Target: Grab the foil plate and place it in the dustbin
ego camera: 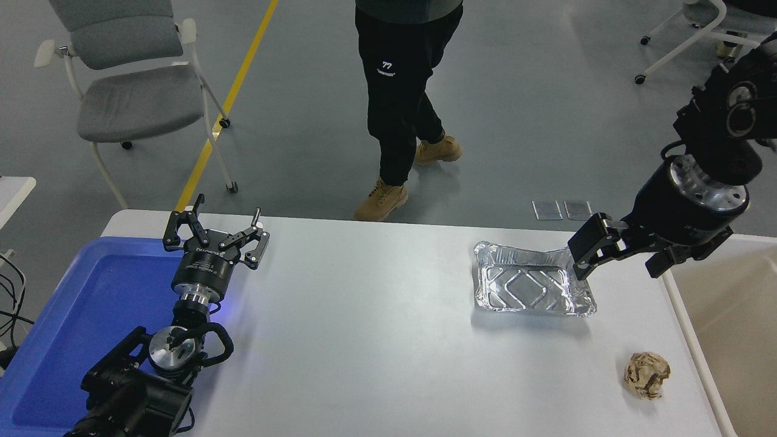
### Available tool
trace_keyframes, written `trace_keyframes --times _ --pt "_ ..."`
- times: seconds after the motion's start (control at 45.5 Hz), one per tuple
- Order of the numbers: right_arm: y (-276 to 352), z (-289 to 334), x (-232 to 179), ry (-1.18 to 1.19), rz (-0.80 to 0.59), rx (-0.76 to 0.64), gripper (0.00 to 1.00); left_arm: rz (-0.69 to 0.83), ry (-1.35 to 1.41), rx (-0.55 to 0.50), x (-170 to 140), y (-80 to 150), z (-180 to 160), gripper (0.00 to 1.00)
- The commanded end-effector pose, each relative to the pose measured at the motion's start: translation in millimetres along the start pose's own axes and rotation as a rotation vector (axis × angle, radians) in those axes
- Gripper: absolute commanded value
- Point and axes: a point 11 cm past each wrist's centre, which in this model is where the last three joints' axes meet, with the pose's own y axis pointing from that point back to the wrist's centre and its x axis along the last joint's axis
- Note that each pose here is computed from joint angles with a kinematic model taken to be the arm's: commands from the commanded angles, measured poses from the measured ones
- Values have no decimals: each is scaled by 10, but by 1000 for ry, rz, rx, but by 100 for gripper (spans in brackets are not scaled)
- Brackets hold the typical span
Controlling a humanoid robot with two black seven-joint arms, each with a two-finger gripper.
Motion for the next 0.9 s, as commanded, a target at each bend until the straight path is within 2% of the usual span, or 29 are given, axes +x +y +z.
trace_keyframes --times 0.0,0.264,0.527,0.879 --pt "17 7 47 1 16 -3 100 0 0 0 0 0 0 99" --pt "-120 120 369 23 82 -32 100 0 0 0 0 0 0 99" --pt "-780 420 876 -30 194 -80 100 0 0 0 0 0 0 99" --pt "-1829 749 944 -95 254 -145 100 0 0 0 0 0 0 99"
